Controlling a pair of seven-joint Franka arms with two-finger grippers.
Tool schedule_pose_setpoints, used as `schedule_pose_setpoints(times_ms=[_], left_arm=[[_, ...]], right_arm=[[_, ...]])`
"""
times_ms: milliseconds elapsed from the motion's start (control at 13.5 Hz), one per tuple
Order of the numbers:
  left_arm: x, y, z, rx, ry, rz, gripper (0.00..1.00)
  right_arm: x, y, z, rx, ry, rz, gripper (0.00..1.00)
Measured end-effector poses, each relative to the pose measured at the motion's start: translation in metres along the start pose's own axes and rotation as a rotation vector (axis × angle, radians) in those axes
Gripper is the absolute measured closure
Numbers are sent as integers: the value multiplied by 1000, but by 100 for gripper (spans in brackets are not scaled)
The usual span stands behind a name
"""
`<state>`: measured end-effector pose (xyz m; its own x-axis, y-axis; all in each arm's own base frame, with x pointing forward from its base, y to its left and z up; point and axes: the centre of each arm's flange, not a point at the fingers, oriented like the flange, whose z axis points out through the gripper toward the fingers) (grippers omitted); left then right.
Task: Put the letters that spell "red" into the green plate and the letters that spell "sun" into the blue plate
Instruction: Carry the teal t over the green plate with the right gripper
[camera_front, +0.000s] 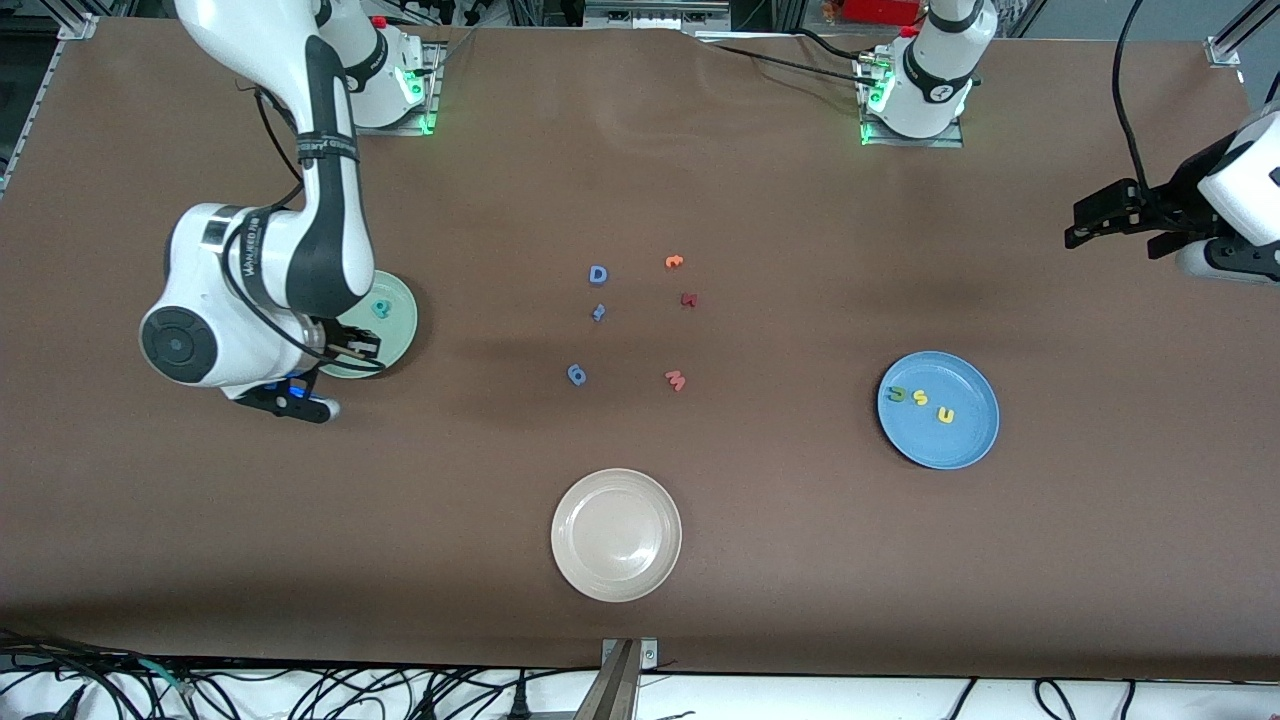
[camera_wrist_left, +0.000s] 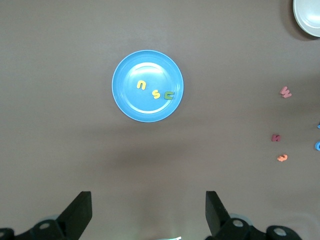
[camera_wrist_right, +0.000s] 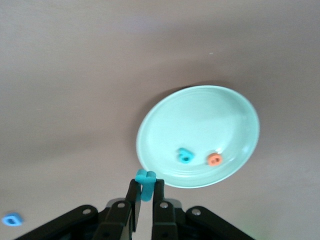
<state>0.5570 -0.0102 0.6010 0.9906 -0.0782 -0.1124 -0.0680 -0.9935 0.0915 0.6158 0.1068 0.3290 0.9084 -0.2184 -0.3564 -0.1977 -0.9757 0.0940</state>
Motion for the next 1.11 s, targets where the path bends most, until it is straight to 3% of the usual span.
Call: schedule_pose_setpoints(times_ms=[517, 1107], left_arm=[[1, 1, 1, 0, -2, 1, 0], [0, -4, 1, -1, -5, -7, 0]], right_arm=[[14, 61, 99, -50, -24, -59, 86], [12, 50, 149, -71, 2, -72, 86]])
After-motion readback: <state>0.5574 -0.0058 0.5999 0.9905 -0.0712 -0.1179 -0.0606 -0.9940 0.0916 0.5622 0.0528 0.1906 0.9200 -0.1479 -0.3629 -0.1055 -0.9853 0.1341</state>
